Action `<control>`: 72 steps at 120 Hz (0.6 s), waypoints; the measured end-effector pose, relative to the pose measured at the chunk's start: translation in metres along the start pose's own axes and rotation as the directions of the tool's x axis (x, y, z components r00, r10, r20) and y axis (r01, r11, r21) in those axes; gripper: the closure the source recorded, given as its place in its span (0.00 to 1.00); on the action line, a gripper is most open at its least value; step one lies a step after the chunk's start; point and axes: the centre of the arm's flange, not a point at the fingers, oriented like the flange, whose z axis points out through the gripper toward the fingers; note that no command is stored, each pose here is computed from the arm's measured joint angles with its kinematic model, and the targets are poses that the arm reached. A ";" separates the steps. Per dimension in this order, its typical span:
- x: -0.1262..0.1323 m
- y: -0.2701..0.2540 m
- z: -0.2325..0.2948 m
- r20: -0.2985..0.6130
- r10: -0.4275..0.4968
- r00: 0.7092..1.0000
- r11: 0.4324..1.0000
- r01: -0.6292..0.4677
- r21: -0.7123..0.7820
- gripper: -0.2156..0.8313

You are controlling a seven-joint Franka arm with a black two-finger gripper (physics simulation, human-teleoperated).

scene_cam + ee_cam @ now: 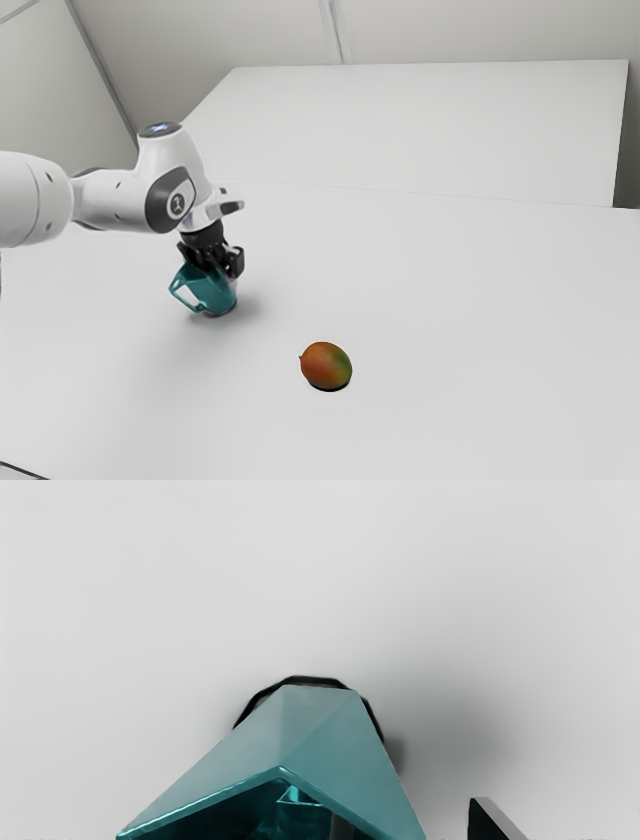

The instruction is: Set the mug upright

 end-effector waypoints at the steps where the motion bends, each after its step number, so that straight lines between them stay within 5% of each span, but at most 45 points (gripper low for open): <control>1: 0.000 0.000 -0.001 -0.002 0.000 1.000 1.000 0.000 0.000 0.60; 29: -0.003 0.001 -0.040 -0.051 0.003 0.999 1.000 -0.003 0.002 0.34; 72: 0.008 0.009 -0.160 -0.178 0.027 0.984 1.000 -0.024 0.020 0.23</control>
